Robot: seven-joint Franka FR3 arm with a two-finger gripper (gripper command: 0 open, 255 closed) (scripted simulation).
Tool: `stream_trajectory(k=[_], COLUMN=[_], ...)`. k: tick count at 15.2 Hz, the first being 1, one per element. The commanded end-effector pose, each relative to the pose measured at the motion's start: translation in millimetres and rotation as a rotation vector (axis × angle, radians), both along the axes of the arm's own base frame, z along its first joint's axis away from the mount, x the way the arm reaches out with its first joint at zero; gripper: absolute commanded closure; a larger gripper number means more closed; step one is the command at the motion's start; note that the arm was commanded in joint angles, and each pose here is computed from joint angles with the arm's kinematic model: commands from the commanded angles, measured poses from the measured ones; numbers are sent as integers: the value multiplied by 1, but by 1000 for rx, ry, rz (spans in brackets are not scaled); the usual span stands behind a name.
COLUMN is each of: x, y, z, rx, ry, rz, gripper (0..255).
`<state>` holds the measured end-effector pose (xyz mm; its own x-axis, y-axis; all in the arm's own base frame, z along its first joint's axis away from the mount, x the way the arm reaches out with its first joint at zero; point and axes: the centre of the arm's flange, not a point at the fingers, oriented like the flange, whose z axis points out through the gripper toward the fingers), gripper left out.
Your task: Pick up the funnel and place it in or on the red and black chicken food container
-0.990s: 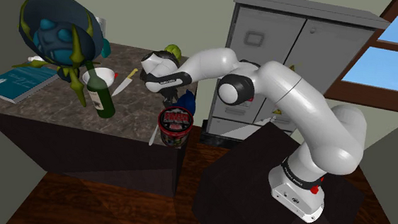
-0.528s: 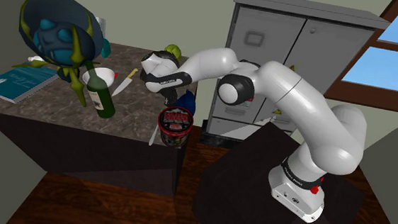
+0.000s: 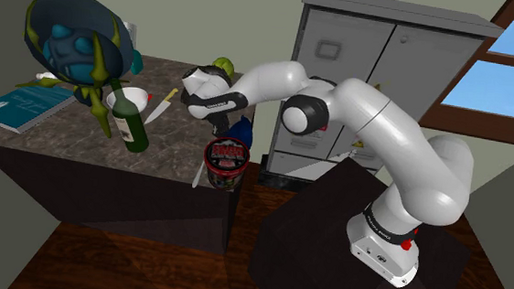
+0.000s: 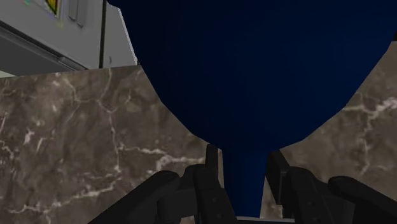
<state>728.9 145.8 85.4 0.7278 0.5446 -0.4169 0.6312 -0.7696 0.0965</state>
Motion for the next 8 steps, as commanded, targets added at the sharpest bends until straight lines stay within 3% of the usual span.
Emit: stream_trajectory(k=[1, 8], x=[0, 0], y=[0, 0], z=[8, 45], rx=[0, 0], ry=[0, 0], rz=[0, 0], gripper=[255, 255])
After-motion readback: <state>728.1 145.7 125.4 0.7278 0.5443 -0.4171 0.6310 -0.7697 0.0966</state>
